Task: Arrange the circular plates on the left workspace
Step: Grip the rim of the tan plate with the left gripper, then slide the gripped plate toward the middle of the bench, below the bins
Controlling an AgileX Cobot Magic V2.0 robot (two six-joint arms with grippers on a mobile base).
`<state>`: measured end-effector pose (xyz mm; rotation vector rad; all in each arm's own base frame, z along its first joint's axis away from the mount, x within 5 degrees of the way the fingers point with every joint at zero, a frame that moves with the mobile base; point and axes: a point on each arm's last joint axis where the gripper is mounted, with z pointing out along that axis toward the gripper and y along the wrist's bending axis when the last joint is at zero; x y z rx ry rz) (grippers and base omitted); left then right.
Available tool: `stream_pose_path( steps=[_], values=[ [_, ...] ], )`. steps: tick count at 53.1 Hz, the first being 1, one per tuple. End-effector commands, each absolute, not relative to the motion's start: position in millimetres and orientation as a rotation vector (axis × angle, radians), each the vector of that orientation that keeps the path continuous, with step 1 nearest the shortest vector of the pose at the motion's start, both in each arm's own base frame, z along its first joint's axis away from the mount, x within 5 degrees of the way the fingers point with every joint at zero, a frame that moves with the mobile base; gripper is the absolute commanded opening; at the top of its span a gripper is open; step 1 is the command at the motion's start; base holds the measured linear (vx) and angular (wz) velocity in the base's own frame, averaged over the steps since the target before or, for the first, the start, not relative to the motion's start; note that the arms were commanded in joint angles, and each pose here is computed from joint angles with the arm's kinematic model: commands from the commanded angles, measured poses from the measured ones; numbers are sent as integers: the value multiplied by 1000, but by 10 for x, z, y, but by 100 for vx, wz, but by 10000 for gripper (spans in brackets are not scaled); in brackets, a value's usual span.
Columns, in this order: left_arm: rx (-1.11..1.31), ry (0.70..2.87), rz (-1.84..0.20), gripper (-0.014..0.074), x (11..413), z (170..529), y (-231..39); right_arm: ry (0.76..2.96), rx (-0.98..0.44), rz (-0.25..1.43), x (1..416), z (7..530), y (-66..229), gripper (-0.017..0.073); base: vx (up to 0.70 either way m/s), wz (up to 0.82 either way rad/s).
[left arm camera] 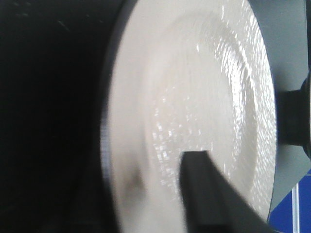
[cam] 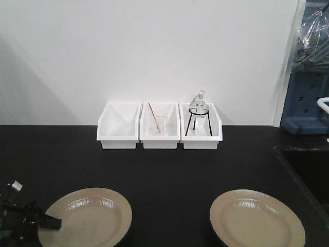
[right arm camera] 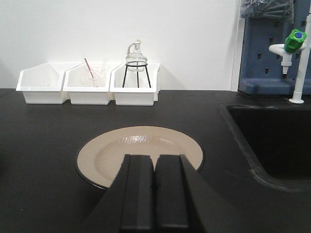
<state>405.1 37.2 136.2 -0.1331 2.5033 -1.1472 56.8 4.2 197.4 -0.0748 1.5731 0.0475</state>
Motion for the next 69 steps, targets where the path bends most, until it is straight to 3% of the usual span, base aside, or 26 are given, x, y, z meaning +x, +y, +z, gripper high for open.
stream_pose_path(
  steps=[1, 4, 13, 26, 37, 50, 69],
  values=[
    [-102, 2406, -1212, 122, 4081, 1696, 308, 1499, -84, 42, 563, 1982, 46, -2, 0, 0],
    [-102, 2406, -1212, -11, 4081, 1696, 308, 1499, -84, 42, 563, 1982, 46, -2, 0, 0],
    [-186, 2409, -1249, -6, 4087, 1704, 306, 1499, -84, 42, 563, 1982, 46, -2, 0, 0],
    [-363, 2149, -1436, -3, 4232, 1897, 208, 1499, -84, 42, 563, 1982, 46, -1, 0, 0],
    [-376, 2093, -1431, -3, 4396, 1987, -51, 1499, -84, 42, 563, 1982, 46, -1, 0, 0],
    [-399, 1965, -1530, -3, 4948, 2270, -419, 1498, -84, 42, 563, 1983, 47, -1, 0, 0],
    [-459, 1913, -1658, 0, 5475, 2120, -841, 1498, -84, 42, 563, 1983, 47, -1, 0, 0]
  ],
)
